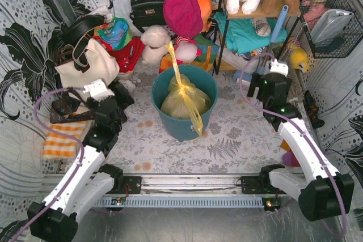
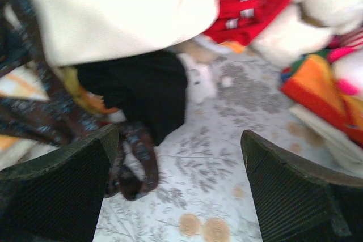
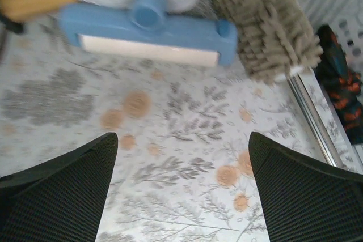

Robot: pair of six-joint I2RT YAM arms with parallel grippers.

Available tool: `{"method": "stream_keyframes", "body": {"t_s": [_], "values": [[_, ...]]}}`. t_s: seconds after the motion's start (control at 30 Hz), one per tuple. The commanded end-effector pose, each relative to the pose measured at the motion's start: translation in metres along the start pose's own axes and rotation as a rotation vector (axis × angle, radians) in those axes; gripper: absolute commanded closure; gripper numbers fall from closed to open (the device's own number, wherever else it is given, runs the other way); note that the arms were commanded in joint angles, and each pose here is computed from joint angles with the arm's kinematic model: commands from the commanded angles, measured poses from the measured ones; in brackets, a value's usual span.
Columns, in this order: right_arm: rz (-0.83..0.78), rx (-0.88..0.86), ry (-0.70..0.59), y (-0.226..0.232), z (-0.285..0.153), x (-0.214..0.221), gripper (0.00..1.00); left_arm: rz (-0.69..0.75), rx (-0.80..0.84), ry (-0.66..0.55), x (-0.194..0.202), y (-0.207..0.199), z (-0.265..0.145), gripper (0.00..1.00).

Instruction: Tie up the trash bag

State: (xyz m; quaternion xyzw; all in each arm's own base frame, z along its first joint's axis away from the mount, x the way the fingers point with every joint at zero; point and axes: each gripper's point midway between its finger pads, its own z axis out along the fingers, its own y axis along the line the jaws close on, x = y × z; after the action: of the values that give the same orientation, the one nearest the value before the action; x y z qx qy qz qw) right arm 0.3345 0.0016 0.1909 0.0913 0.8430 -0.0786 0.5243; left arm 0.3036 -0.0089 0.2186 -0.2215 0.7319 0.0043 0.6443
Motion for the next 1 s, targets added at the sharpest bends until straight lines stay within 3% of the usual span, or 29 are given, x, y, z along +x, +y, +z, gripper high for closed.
{"method": "stream_keyframes", "body": {"t_s": [0.0, 0.23, 0.57, 0.8, 0.97], "values": [[0.024, 0.072, -0.115, -0.028, 0.022, 0.014, 0.03, -0.048, -0.188, -0.145, 0.014, 0.044, 0.008, 0.02], [-0.030, 0.183, -0.175, -0.057, 0.045, 0.065, 0.03, 0.058, -0.174, -0.191, 0.064, 0.064, 0.017, 0.02], [0.013, 0.059, -0.262, -0.033, 0.065, 0.084, 0.03, 0.137, -0.010, -0.181, 0.068, 0.039, 0.050, 0.02], [-0.022, 0.009, -0.324, -0.024, 0.073, 0.083, 0.03, 0.109, 0.080, -0.142, 0.081, 0.029, 0.078, 0.02], [-0.055, -0.092, -0.286, -0.009, 0.082, 0.092, 0.03, 0.137, 0.137, -0.113, 0.092, 0.022, 0.083, 0.02]]}}
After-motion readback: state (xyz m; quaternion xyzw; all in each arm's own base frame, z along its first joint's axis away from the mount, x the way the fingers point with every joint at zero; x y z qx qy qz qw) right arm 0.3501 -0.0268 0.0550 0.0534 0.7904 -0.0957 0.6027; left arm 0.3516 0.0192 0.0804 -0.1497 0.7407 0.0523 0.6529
